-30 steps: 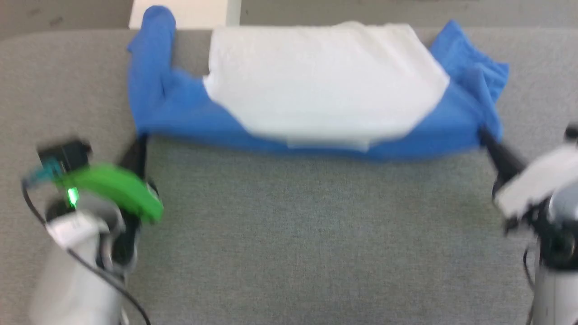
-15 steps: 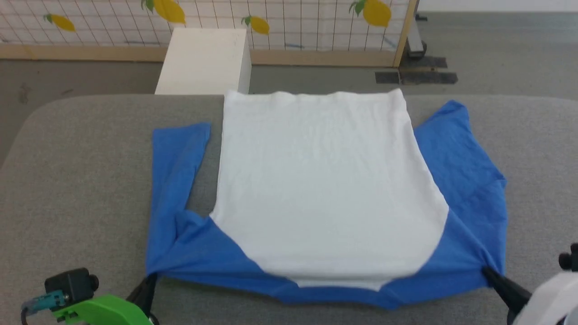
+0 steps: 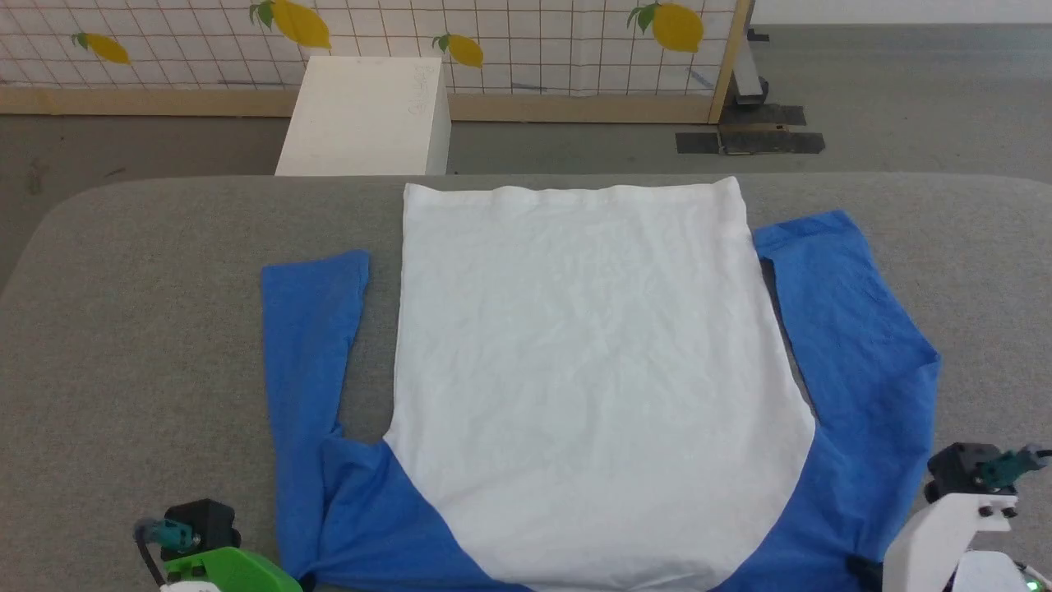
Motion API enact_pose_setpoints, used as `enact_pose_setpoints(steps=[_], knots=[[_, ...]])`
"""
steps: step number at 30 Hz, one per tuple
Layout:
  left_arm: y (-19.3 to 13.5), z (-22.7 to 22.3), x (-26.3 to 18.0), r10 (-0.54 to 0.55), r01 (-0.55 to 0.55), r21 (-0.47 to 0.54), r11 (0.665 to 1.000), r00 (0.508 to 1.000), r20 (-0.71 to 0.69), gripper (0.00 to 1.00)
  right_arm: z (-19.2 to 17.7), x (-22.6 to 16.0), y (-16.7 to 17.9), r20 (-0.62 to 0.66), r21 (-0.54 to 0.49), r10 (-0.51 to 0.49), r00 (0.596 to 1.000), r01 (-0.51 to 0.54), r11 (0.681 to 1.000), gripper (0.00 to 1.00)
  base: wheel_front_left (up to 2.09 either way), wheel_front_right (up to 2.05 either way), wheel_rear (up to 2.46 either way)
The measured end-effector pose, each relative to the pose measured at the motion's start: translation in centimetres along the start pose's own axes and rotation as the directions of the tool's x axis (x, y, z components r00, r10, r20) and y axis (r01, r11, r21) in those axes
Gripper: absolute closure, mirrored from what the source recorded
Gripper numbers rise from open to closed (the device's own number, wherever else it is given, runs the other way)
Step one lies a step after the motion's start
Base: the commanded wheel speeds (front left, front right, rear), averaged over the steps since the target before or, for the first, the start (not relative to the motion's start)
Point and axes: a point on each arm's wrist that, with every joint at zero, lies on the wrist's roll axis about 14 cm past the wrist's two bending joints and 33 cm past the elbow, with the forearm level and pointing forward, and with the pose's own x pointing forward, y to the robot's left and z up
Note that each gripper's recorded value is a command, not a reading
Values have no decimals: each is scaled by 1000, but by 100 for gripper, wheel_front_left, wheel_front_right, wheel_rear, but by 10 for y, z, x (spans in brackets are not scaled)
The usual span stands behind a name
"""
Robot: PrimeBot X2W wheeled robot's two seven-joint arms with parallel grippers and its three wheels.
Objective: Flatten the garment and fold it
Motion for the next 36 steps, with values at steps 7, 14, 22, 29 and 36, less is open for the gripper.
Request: enact_pose_setpoints(steps=[7,14,22,29,36], knots=[[1,-10,15,0,-1,-14,1000,999,-48,0,-26,26,-3,-93,-3,-19,996,19,1000,0,0,0,0],[16,19,0,33,-29,-69,997,997,65,0,0,11,-18,52,66,-30,998,26,997,0,0,0,0],[35,106,-49,100,-69,-83,994,879,467,0,54,-34,-52,314,171,-104,944,51,984,0,0,0,0],[13,184,-72,-9,-87,69,994,556,831,0,147,-56,-64,571,168,-189,799,112,979,0,0,0,0],[-8,219,-58,-68,-94,112,989,383,921,0,222,-25,-66,588,47,-217,779,235,971,0,0,0,0]])
